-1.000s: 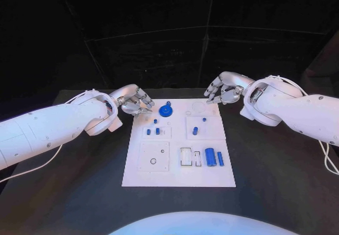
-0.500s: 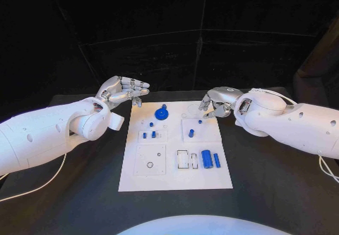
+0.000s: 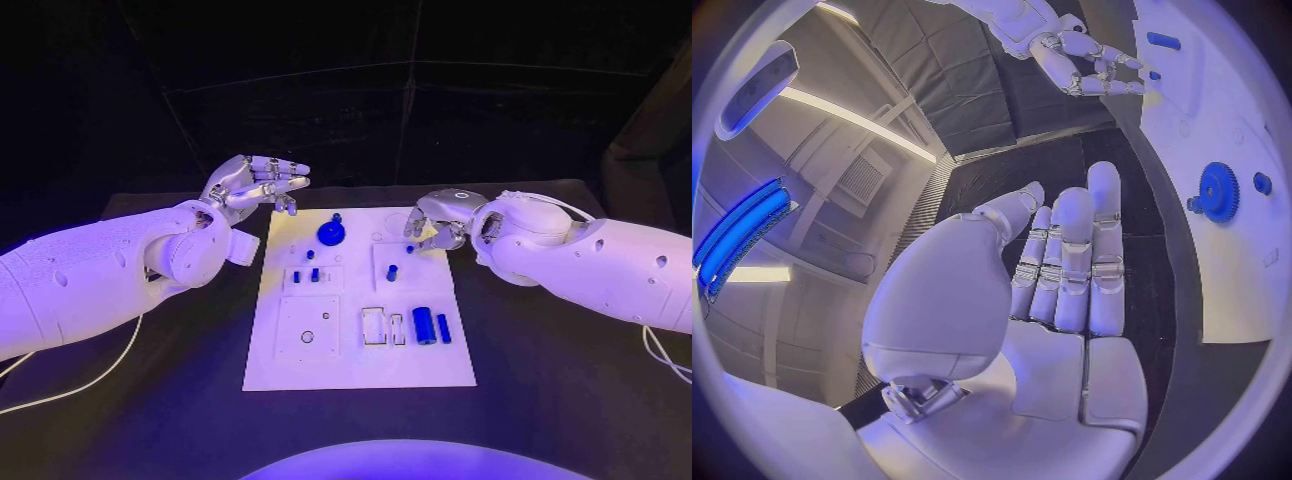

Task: Assemble the parts on the task board

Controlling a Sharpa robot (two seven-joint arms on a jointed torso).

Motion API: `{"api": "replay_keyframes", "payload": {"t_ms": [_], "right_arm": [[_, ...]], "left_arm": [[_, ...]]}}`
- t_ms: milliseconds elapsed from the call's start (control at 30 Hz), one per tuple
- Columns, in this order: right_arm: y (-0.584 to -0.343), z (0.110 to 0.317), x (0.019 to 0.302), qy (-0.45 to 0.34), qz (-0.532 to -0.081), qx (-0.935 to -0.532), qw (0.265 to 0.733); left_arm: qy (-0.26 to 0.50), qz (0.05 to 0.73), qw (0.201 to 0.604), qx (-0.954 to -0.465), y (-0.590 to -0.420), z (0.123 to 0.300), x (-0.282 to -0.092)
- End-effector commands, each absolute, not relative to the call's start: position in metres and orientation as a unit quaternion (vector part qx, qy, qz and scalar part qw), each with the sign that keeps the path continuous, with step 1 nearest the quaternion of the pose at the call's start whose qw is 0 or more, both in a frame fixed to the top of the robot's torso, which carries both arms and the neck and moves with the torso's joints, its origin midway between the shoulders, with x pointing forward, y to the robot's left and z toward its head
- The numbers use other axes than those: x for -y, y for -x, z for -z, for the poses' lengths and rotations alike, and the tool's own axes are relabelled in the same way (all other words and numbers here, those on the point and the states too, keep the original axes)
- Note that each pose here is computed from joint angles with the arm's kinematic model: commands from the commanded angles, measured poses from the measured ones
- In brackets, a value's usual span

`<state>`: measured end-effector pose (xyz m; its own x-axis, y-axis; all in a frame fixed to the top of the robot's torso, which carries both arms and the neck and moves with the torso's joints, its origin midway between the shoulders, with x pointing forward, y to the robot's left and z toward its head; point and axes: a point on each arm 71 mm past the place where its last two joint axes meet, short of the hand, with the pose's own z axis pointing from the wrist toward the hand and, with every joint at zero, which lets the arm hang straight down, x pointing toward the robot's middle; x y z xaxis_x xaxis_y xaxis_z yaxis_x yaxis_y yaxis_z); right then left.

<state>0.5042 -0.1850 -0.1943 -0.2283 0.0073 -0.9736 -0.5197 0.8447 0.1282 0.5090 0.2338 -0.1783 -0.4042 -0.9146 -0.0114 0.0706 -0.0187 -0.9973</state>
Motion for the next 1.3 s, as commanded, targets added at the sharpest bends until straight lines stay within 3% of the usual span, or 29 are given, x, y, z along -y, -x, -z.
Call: {"api": "replay_keyframes", "payload": {"t_ms": [33,933,1300], "right_arm": [[-0.504,0.197,0.184,0.181,-0.217,-0.758,0.588],[-0.504,0.214,0.175,0.189,-0.208,-0.781,0.557],[-0.503,0.212,0.172,0.192,-0.188,-0.762,0.590]], "left_arm": [[0.370,0.624,0.394,-0.565,-0.508,0.176,-0.233],[0.371,0.622,0.393,-0.566,-0.508,0.176,-0.235],[0.372,0.620,0.395,-0.567,-0.509,0.177,-0.237]]}}
